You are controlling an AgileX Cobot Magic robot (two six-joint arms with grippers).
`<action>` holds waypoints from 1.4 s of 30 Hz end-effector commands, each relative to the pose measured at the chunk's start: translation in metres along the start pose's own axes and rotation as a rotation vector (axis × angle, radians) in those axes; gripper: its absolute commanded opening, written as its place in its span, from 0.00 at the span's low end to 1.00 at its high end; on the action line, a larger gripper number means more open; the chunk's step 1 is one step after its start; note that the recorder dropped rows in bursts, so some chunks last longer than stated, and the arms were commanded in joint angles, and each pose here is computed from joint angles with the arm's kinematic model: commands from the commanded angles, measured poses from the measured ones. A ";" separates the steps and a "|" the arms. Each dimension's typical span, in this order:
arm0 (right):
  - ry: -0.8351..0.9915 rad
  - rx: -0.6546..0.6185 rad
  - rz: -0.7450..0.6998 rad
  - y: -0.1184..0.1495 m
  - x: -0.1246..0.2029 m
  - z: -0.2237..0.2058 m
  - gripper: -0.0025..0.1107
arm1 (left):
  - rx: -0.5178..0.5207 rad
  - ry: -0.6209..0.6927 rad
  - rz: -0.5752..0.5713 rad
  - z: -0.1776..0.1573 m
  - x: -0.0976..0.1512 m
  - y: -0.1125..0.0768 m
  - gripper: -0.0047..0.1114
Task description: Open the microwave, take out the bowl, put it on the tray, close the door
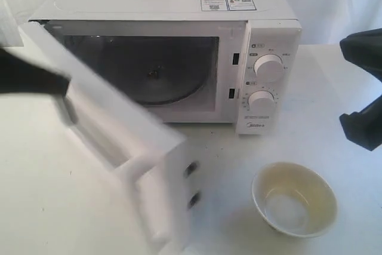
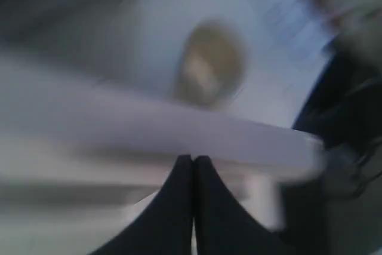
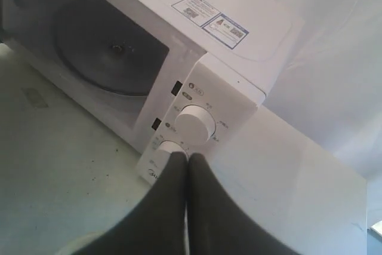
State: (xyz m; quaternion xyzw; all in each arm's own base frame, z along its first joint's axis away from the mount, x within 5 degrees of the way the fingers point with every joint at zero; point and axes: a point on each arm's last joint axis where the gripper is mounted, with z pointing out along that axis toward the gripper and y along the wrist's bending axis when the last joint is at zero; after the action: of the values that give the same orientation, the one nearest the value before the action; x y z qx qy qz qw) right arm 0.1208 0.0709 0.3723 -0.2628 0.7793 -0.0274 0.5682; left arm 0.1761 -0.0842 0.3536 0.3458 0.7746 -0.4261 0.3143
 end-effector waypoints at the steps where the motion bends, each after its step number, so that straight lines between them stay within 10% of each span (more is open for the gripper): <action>1: 0.004 0.011 -0.014 -0.001 0.001 0.000 0.02 | 0.245 -0.287 0.215 -0.006 -0.029 -0.028 0.04; 9: -0.280 -0.309 -0.143 0.060 -0.024 0.041 0.02 | 0.202 -0.174 0.175 -0.003 -0.021 -0.023 0.04; 14: -0.123 -0.278 -0.246 0.085 -0.024 0.105 0.02 | 0.128 -0.074 0.178 -0.010 -0.009 -0.036 0.04; 42: 0.066 -0.138 -0.229 0.049 -0.009 0.226 0.02 | -0.702 -0.027 0.235 -0.087 0.072 -0.125 0.04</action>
State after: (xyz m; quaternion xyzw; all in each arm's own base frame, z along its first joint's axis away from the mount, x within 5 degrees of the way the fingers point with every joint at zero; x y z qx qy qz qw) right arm 0.3052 0.1769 0.2800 -0.3901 0.7654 -0.0476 0.5097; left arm 0.0212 -0.0386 0.3892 0.3010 0.8272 -0.1007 0.4637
